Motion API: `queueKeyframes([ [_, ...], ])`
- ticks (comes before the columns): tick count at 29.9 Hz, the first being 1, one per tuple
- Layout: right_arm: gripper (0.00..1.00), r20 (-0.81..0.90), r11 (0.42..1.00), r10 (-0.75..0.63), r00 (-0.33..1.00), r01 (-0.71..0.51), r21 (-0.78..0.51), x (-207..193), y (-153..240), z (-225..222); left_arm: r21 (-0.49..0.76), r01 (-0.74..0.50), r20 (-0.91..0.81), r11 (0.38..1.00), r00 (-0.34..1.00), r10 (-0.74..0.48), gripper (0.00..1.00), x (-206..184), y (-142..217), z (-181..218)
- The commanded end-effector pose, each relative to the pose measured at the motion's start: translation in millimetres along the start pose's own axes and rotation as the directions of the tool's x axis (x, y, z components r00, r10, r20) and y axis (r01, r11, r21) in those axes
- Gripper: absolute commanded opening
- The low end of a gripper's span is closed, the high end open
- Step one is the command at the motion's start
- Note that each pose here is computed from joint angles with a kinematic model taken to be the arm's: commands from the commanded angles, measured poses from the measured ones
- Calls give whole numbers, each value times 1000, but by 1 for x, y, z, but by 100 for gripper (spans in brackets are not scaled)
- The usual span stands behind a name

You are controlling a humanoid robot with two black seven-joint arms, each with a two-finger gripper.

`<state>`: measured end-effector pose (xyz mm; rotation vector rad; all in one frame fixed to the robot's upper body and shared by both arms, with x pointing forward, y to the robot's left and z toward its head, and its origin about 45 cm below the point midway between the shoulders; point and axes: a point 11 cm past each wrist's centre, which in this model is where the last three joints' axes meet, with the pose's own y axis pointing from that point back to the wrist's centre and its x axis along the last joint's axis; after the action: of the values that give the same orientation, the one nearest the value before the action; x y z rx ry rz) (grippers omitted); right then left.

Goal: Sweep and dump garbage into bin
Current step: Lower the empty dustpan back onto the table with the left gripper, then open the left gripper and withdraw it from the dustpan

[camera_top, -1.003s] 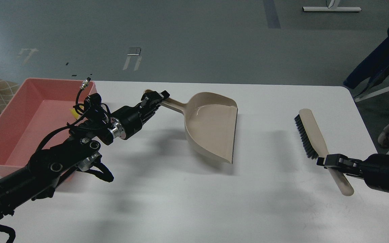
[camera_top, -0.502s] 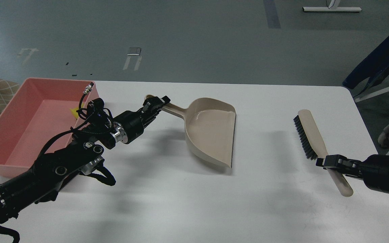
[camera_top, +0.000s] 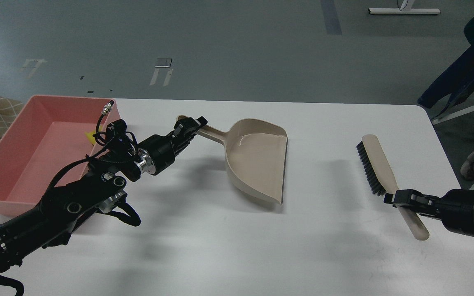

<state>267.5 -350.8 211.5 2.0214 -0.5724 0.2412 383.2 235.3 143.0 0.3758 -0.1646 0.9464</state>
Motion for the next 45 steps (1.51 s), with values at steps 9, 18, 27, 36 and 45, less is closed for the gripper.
queueKeyframes([
  [9, 0, -1, 1000, -1, 1000, 1, 3, 0, -1, -1, -1, 3, -1, 1000, 1000, -3, 43, -2, 0, 0],
  [18, 0, -1, 1000, 1, 1000, -1, 4, 0, -1, -1, -1, 4, -2, 1000, 1000, -4, 86, 0, 0, 0],
  [27, 0, -1, 1000, -1, 1000, 1, 3, 0, -1, -1, 23, 76, -9, 997, 997, -76, 97, 3, 15, -7],
  [36, 0, -1, 1000, -2, 1000, 2, 8, 0, -2, -2, 59, 131, -50, 990, 991, -128, 97, -14, 34, -27],
  [45, 0, 0, 1000, -10, 1000, 10, 14, -3, -7, -4, 82, 163, -47, 983, 986, -159, 97, -18, 55, -36],
])
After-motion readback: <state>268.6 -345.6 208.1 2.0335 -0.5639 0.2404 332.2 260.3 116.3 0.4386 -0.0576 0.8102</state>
